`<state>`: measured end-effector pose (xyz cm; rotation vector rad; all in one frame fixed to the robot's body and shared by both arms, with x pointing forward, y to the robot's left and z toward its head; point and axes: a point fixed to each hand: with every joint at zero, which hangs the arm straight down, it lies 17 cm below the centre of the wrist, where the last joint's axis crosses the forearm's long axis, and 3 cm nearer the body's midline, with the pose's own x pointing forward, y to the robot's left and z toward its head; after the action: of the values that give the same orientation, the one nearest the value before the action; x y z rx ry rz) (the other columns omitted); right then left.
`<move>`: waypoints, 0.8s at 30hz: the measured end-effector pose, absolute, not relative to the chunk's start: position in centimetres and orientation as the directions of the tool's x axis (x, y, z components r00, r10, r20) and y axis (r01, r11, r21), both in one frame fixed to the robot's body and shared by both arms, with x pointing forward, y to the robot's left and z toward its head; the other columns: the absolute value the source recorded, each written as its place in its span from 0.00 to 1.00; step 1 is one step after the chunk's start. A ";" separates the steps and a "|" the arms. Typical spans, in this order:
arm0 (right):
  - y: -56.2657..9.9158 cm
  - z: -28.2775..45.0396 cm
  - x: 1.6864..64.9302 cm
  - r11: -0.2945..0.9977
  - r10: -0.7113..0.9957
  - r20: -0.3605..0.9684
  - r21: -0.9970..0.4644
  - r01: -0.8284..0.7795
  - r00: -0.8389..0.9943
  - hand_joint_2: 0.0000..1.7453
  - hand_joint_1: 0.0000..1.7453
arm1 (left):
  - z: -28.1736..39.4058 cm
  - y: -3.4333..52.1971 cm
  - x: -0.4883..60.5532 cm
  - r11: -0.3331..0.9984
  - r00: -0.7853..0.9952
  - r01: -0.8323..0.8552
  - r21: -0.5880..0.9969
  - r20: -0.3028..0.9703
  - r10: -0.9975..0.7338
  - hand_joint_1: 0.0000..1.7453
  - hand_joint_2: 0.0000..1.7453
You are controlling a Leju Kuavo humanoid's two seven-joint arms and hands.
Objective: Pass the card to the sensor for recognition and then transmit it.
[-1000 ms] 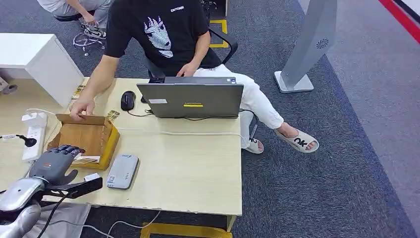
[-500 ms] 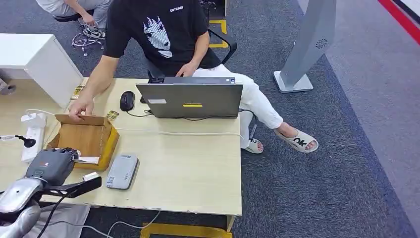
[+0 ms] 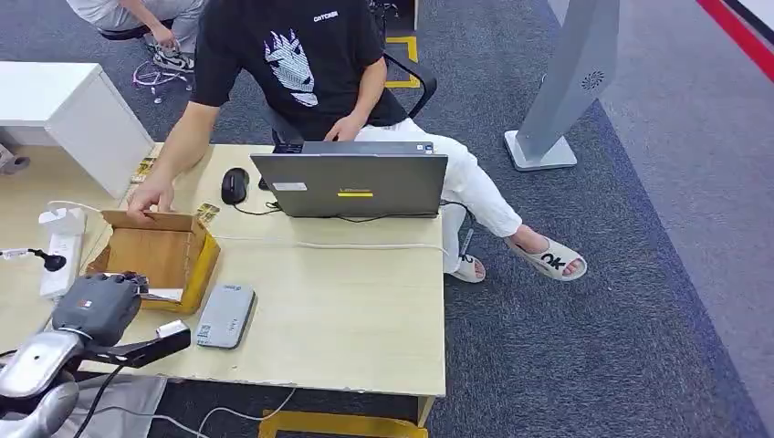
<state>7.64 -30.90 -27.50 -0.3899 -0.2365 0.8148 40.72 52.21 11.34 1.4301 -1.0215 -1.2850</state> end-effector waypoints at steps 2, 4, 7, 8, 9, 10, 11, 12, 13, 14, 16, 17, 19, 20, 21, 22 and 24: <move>-30.8 -27.5 7.7 0.618 0.746 0.058 -0.428 -0.659 0.663 1.00 0.00 | 12.7 52.2 41.0 -0.215 0.115 -0.043 0.976 -0.209 -0.971 1.00 1.00; -30.8 -27.5 7.8 0.618 0.746 0.059 -0.431 -0.657 0.663 1.00 0.00 | 14.6 52.2 41.3 -0.209 0.126 -0.100 0.973 -0.196 -0.972 1.00 1.00; -30.8 -27.4 7.9 0.614 0.749 0.062 -0.436 -0.658 0.659 1.00 0.00 | 18.5 52.4 41.9 -0.216 0.148 -0.215 0.952 -0.186 -0.971 1.00 1.00; -30.6 -27.4 7.9 0.611 0.753 0.065 -0.437 -0.660 0.655 1.00 0.00 | 19.9 52.5 42.0 -0.218 0.156 -0.251 0.943 -0.183 -0.971 1.00 1.00; -30.6 -27.4 8.0 0.609 0.756 0.065 -0.438 -0.662 0.652 1.00 0.00 | 20.8 52.6 42.1 -0.220 0.161 -0.276 0.936 -0.181 -0.970 1.00 1.00; -30.4 -27.4 8.0 0.606 0.759 0.066 -0.438 -0.664 0.648 1.00 0.00 | 21.7 52.7 42.1 -0.225 0.166 -0.299 0.927 -0.181 -0.969 1.00 1.00; -30.3 -27.4 8.0 0.606 0.759 0.068 -0.436 -0.665 0.647 1.00 0.00 | 22.5 52.7 42.1 -0.232 0.170 -0.318 0.919 -0.185 -0.968 1.00 1.00; -30.2 -27.5 8.0 0.605 0.761 0.068 -0.436 -0.667 0.645 1.00 0.00 | 23.0 52.8 42.1 -0.238 0.174 -0.333 0.912 -0.189 -0.966 1.00 1.00; -30.2 -27.5 7.9 0.604 0.762 0.069 -0.434 -0.668 0.644 1.00 0.00 | 23.4 53.0 42.0 -0.241 0.178 -0.342 0.908 -0.190 -0.966 1.00 1.00; -30.1 -27.5 7.9 0.604 0.763 0.069 -0.433 -0.670 0.643 1.00 0.00 | 23.8 53.1 42.0 -0.245 0.182 -0.349 0.905 -0.191 -0.965 1.00 1.00; -30.0 -27.5 7.9 0.603 0.764 0.070 -0.431 -0.671 0.641 1.00 0.00 | 24.2 53.3 41.9 -0.250 0.187 -0.357 0.900 -0.194 -0.963 1.00 1.00; -29.9 -27.5 7.9 0.602 0.766 0.070 -0.430 -0.673 0.639 1.00 0.00 | 24.4 53.4 41.9 -0.252 0.191 -0.359 0.898 -0.194 -0.962 1.00 1.00; -29.8 -27.5 7.9 0.600 0.768 0.071 -0.429 -0.675 0.637 1.00 0.00 | 24.6 53.6 41.8 -0.255 0.196 -0.364 0.896 -0.193 -0.961 1.00 1.00; -29.7 -27.5 7.9 0.598 0.769 0.071 -0.428 -0.677 0.635 1.00 0.00 | 24.7 53.6 41.8 -0.255 0.197 -0.366 0.895 -0.193 -0.961 1.00 1.00; -29.7 -27.5 7.9 0.597 0.771 0.072 -0.428 -0.678 0.633 1.00 0.00 | 24.8 53.7 41.8 -0.255 0.198 -0.366 0.895 -0.193 -0.961 1.00 1.00; -29.7 -27.5 7.9 0.596 0.772 0.072 -0.427 -0.680 0.632 1.00 0.00 | 24.8 53.7 41.8 -0.256 0.199 -0.366 0.895 -0.193 -0.961 1.00 1.00; -29.6 -27.5 7.9 0.596 0.772 0.072 -0.426 -0.681 0.631 1.00 0.00 | 24.8 53.8 41.8 -0.256 0.201 -0.367 0.894 -0.193 -0.960 1.00 1.00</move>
<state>7.86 -29.59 -27.54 -0.3796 -0.2607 0.8545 41.75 53.76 24.84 1.7522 -1.2498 -1.0362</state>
